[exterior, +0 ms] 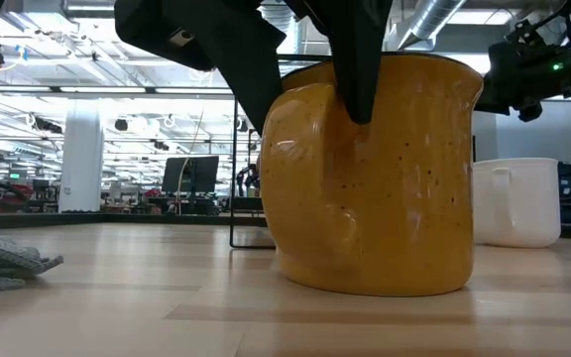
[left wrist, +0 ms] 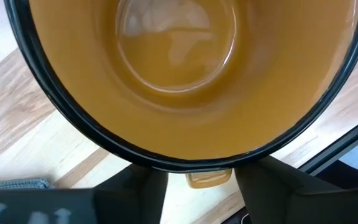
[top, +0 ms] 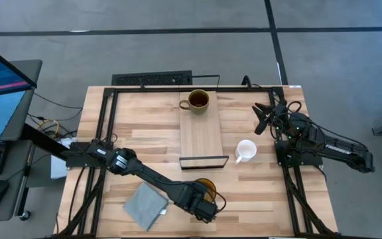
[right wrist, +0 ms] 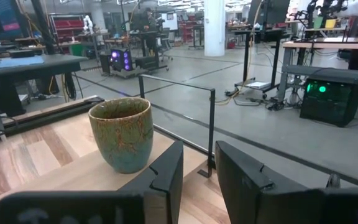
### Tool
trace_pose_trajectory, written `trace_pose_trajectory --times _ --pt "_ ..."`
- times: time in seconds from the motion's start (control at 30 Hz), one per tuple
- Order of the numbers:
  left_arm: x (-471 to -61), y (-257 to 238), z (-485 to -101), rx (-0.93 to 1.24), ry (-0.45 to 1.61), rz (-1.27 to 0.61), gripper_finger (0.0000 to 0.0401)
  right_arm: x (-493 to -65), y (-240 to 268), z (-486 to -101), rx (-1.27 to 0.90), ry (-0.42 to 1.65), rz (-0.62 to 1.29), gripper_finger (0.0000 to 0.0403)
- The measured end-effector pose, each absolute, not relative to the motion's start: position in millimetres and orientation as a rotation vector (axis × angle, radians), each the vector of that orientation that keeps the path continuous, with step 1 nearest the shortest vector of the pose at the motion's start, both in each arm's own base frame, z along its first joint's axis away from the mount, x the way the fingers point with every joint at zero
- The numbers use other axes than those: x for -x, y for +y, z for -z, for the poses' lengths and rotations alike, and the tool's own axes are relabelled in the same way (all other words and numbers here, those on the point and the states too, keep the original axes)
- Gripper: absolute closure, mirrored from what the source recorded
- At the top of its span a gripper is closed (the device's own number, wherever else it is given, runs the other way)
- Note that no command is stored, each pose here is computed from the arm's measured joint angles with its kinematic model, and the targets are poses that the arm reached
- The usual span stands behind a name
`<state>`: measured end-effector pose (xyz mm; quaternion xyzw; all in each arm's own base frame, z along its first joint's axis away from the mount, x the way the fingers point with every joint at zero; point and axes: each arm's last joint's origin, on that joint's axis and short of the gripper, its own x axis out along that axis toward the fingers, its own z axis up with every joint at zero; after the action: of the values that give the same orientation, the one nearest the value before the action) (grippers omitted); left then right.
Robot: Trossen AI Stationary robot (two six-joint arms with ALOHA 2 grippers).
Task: Stack small to large cups/mugs on shelf
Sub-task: Put the yellow mug on the shelf
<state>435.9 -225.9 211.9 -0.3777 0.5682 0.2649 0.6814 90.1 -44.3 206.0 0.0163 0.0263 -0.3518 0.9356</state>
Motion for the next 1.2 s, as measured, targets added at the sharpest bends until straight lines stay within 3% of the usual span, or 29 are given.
trace_pose_trajectory --times 0.27,1.2 --pt "-435.9 -225.9 -212.1 0.848 1.274 -0.593 0.0317 -90.1 -44.3 -206.0 -0.033 0.054 0.719 0.0284" --pt "-435.4 -221.0 -212.2 0.774 1.323 -0.543 0.0318 -90.1 -44.3 -206.0 -0.033 0.054 0.719 0.0284"
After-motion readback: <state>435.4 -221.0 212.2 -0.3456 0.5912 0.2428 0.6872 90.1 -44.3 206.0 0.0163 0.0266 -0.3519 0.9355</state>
